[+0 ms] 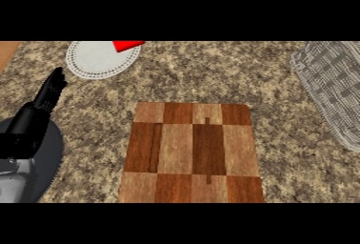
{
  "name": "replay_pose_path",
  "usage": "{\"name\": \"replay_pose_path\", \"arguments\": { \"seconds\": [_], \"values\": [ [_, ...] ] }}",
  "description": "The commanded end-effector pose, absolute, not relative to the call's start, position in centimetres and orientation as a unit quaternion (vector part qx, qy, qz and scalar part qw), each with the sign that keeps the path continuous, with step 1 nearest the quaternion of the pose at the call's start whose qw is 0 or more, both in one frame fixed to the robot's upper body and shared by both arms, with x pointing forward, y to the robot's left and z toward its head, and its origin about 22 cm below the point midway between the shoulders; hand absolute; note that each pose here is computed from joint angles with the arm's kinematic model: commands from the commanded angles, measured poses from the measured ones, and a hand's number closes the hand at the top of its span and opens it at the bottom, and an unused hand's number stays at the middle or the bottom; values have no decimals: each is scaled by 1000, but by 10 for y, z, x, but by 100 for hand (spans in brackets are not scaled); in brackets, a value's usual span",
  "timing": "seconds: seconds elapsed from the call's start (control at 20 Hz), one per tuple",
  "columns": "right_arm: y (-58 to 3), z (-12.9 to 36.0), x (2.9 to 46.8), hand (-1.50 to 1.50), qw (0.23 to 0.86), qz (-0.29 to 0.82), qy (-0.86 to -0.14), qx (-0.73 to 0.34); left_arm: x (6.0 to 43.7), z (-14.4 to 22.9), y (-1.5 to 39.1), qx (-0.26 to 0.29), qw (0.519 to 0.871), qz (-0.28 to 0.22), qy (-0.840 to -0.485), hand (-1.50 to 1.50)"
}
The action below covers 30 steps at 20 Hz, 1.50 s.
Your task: Pick the cupcake from the cutting board and place it in the basket
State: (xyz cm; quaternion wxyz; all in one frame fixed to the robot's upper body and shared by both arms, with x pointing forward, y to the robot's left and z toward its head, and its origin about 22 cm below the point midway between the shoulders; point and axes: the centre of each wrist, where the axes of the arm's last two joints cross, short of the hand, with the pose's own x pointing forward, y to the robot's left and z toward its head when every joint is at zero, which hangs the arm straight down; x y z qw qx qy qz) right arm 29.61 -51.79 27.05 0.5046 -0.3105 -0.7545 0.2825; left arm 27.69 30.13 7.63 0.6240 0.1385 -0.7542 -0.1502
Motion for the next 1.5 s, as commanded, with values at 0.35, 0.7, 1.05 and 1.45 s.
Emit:
{"name": "replay_pose_path", "arguments": {
  "seconds": [0.35,0.7,1.05,1.45],
  "values": [
    [-569,362,247,150,497,301,-787,-209,294,87,275,106,614,-176,-762,0],
    [-529,365,294,150,520,332,-762,-196,291,78,265,102,617,-178,-759,0],
    [-496,362,327,150,554,391,-711,-188,293,76,280,114,617,-177,-758,0],
    [-478,344,340,150,567,474,-628,-244,296,74,286,127,619,-177,-754,0]
  ]
}}
